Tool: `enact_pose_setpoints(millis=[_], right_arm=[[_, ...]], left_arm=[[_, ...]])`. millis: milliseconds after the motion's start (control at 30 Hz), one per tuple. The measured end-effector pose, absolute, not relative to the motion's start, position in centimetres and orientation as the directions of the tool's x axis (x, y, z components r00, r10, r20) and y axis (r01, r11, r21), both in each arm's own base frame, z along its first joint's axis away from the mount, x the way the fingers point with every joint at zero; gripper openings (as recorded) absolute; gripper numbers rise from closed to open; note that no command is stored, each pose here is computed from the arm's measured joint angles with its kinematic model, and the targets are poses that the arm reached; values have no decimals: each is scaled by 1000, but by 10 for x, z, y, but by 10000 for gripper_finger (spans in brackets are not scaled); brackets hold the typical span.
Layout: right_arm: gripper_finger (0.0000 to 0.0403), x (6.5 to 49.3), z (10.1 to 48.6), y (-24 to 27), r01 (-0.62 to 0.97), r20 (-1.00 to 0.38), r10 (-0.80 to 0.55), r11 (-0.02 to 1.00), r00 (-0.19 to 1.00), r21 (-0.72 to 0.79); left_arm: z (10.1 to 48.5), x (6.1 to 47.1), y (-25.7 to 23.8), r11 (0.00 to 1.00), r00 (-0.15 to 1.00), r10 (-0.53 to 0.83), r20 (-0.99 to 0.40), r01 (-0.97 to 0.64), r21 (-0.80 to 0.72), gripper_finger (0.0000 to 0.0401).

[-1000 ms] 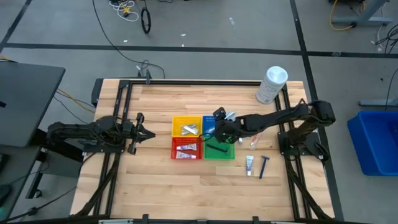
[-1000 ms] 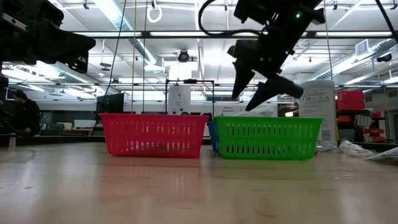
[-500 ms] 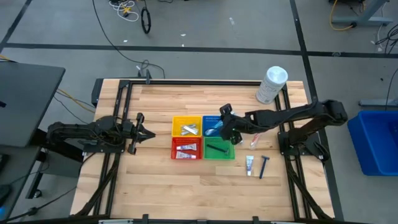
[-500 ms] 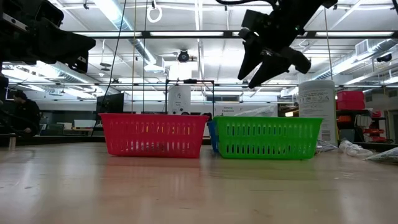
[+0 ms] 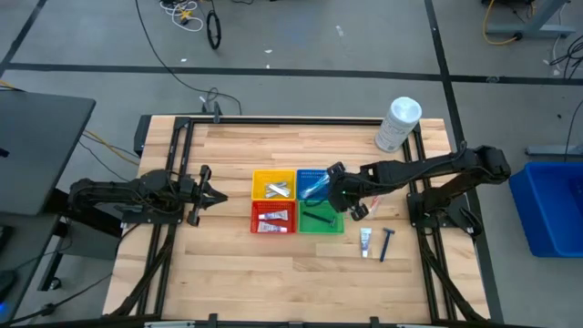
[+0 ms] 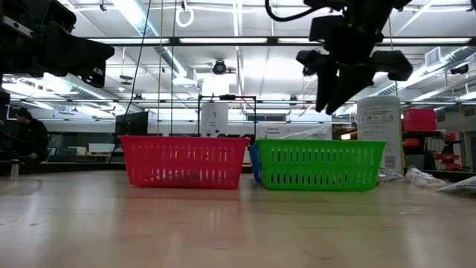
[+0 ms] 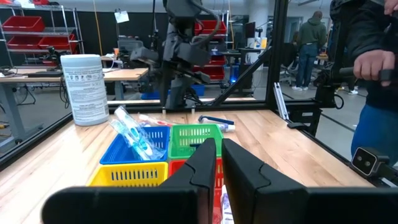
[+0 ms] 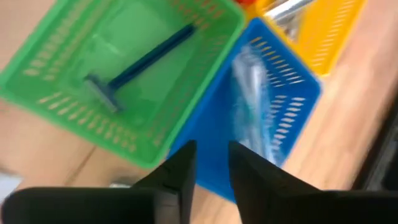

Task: Pick & Place Travel size toiletries
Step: Put the red toothbrush into the blue bin

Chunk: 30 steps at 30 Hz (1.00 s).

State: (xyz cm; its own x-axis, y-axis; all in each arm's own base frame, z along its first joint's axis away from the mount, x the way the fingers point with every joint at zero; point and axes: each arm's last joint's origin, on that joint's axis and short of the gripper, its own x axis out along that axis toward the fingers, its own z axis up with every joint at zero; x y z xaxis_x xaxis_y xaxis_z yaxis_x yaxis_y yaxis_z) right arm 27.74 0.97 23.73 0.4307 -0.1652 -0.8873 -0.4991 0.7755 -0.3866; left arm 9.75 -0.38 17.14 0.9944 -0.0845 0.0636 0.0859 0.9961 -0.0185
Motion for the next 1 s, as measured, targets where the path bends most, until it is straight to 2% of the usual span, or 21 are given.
enact_pose_setpoints(millis=[200, 367, 533, 767, 1000], right_arm=[[65, 274, 236, 10, -517, -906, -157, 777, 392, -358], [49, 271, 236, 10, -521, -913, -153, 780, 378, -347], [44, 258, 257, 10, -499, -884, -128, 784, 450, -368], [42, 234, 289, 5, -322, -814, -131, 874, 565, -364], [39, 215, 305, -1, -195, -783, -142, 927, 606, -320]], left_arm=[[171, 98, -4, 996, 994, -85, 63, 86, -18, 32], [171, 98, -4, 996, 994, -84, 64, 86, -18, 32], [171, 98, -4, 996, 994, -84, 63, 85, -18, 32], [171, 98, -4, 996, 994, -84, 63, 86, -19, 32], [171, 98, -4, 996, 994, -84, 63, 86, -19, 32]])
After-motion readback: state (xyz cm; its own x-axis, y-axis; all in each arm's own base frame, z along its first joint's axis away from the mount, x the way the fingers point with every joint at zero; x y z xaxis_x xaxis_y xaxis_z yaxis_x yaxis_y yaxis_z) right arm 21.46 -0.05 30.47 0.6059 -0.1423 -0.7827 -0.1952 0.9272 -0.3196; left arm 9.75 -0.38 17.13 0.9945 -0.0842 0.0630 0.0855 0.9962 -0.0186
